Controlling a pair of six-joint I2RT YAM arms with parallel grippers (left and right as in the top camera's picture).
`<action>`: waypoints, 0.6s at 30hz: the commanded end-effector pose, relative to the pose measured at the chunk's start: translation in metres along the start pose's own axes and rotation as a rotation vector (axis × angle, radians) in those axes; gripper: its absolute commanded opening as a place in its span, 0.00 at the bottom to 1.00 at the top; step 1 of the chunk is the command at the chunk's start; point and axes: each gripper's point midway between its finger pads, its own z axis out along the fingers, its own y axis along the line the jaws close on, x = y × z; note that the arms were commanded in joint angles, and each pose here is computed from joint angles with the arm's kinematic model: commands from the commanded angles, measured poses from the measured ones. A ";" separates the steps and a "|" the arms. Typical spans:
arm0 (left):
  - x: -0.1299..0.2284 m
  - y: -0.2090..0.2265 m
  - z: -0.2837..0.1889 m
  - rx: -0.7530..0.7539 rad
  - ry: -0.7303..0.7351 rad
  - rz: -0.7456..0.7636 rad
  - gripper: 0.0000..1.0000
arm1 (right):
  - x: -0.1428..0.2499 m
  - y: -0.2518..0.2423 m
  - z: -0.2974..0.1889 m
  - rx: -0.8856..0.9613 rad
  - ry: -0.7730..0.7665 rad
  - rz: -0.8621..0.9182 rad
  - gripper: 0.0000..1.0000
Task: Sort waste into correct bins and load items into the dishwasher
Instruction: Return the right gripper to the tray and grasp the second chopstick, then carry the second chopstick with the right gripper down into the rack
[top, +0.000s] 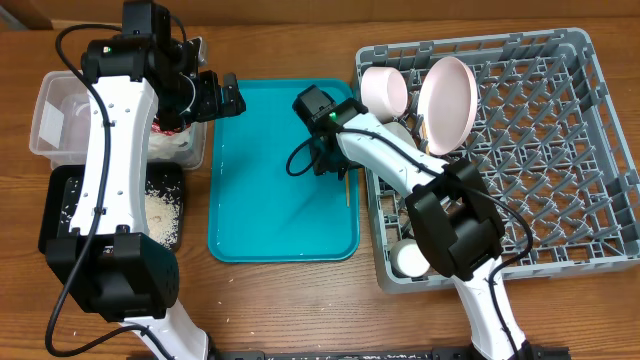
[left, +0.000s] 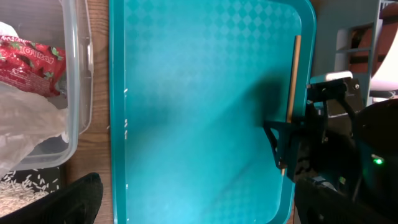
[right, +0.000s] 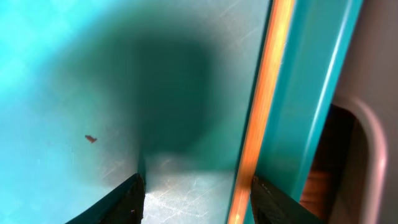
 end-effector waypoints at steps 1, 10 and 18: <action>-0.004 -0.003 -0.006 0.009 -0.021 0.017 1.00 | 0.003 0.003 0.003 -0.036 0.035 0.009 0.56; -0.004 -0.003 -0.006 0.009 -0.021 0.017 1.00 | 0.009 0.010 0.002 -0.047 0.050 -0.012 0.29; -0.004 -0.003 -0.006 0.009 -0.021 0.017 1.00 | 0.010 0.010 0.001 -0.047 0.052 -0.039 0.04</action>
